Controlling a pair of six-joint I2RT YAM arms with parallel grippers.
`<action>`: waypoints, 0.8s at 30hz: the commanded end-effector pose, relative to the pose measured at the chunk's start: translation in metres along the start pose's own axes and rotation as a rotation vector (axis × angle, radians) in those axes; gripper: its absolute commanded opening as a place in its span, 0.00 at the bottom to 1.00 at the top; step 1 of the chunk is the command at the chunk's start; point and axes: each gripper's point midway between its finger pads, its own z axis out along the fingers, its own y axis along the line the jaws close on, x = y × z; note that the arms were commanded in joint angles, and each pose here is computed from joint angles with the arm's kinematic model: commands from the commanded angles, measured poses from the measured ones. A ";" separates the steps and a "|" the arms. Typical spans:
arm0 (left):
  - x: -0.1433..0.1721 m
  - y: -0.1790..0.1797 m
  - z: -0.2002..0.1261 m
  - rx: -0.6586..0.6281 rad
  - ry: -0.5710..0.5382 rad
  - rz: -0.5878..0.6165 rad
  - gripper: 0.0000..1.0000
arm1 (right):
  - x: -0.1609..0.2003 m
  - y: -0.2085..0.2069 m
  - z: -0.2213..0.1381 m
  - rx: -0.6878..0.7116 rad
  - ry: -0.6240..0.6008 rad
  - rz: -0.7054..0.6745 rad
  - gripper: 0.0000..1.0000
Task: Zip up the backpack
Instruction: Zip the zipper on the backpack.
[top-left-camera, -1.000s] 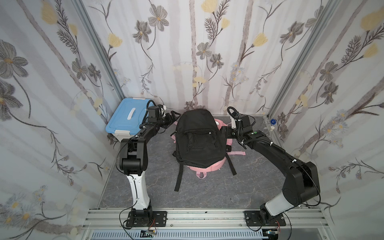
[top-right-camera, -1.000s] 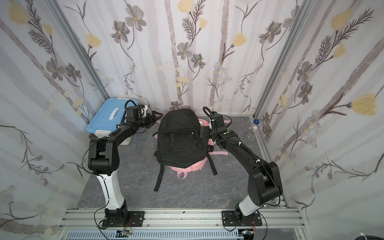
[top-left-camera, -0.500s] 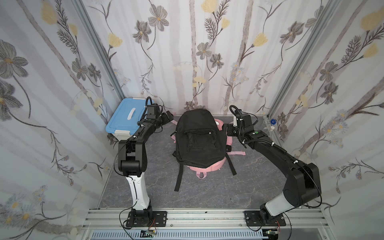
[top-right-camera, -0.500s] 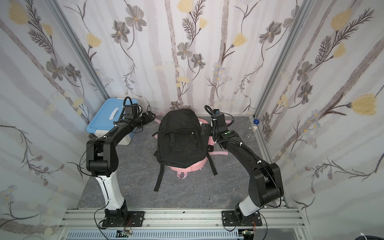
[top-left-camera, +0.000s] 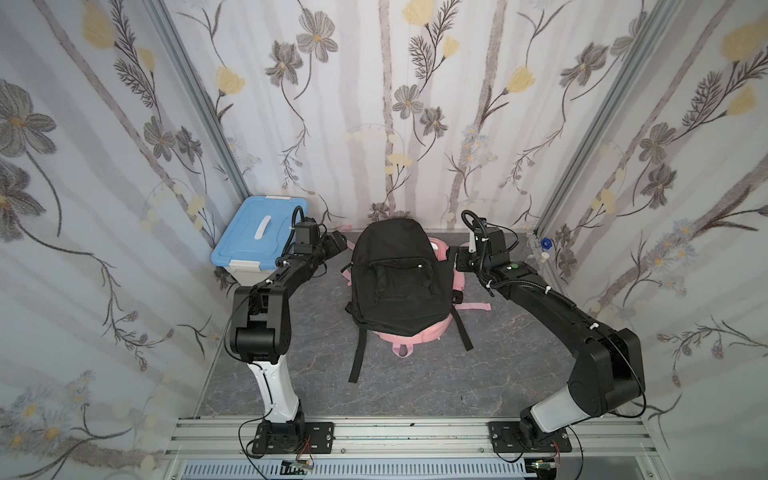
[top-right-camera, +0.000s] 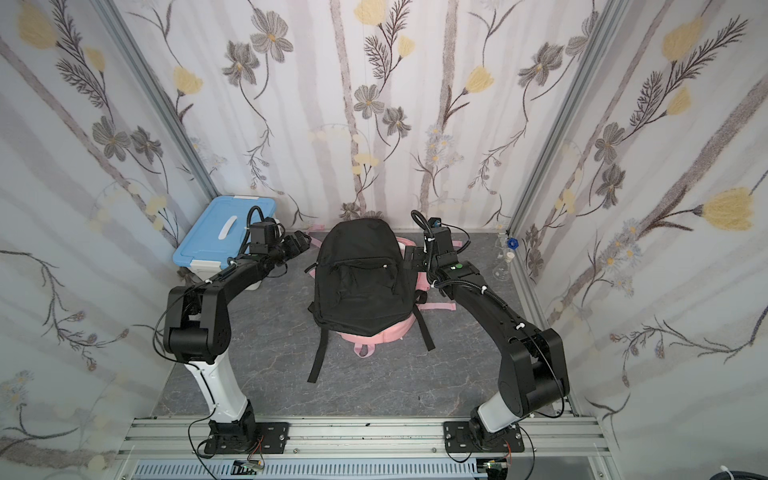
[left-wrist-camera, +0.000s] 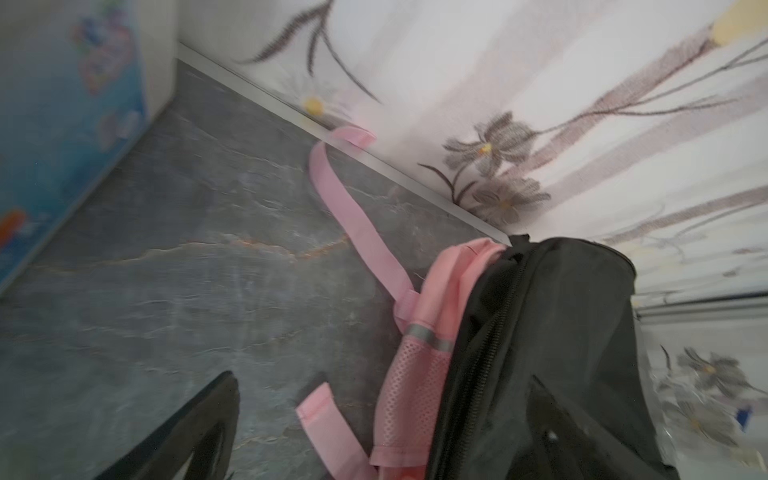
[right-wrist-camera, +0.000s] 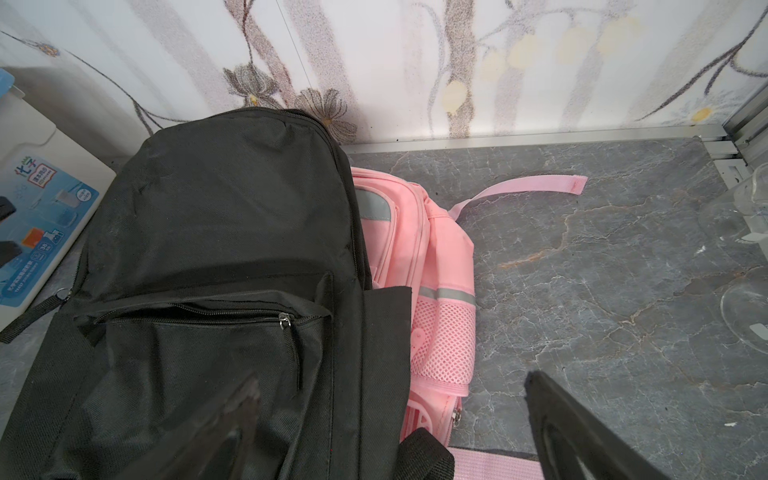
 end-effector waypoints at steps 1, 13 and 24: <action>-0.012 -0.028 0.010 0.180 0.029 -0.001 1.00 | -0.005 0.002 0.000 -0.010 -0.024 0.025 1.00; 0.029 -0.052 0.048 0.413 0.259 -0.048 0.93 | 0.003 -0.001 -0.001 -0.007 -0.009 0.041 1.00; 0.071 -0.077 0.067 0.505 0.419 -0.036 0.67 | 0.012 0.002 0.007 -0.023 0.017 0.058 1.00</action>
